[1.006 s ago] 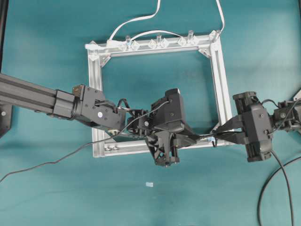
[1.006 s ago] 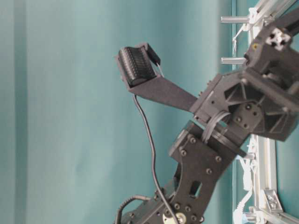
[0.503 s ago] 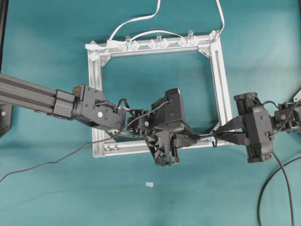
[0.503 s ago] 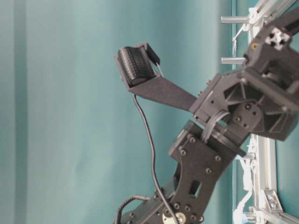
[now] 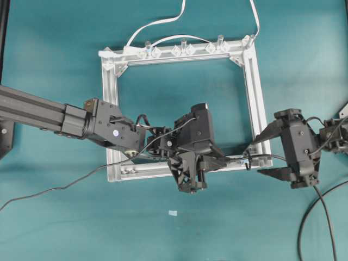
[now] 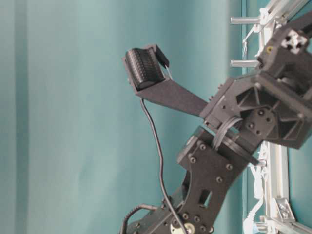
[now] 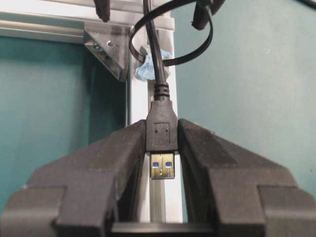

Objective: Insert the wire through the string loop located on the right side.
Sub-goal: 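Pull the plug leftward with the left gripper, drawing cable through loop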

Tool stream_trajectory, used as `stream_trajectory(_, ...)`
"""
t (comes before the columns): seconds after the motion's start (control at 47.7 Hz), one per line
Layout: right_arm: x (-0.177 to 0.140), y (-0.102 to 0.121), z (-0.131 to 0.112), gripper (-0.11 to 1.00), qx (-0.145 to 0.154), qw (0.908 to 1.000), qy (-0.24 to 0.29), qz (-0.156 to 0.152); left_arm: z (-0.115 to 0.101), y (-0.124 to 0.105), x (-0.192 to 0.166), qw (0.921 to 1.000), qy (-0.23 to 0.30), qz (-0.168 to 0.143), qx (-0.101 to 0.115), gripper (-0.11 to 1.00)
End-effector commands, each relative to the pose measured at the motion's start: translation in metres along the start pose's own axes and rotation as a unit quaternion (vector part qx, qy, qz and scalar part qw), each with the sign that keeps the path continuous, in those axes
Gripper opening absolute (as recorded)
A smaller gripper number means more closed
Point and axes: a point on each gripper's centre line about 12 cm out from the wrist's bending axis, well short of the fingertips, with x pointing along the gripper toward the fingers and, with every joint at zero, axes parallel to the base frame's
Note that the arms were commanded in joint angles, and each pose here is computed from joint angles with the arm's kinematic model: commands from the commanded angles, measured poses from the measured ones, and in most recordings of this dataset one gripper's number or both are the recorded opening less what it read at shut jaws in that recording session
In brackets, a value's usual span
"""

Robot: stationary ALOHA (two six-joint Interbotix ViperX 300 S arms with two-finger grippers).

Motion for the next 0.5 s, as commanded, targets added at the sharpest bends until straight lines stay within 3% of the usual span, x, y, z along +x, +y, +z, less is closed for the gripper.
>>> stream_trajectory(0.0, -0.001, 0.001, 0.005, 0.88, 0.000, 0.9999, -0.010, 0.002, 0.028, -0.006, -0.017, 0.9994, -0.033, -0.008, 0.002, 0.22)
stream_trajectory(0.482, -0.001, 0.001, 0.005, 0.88, 0.000, 0.9999, -0.012, 0.002, 0.016, -0.003, -0.052, 1.0000, -0.009, -0.003, 0.003, 0.22)
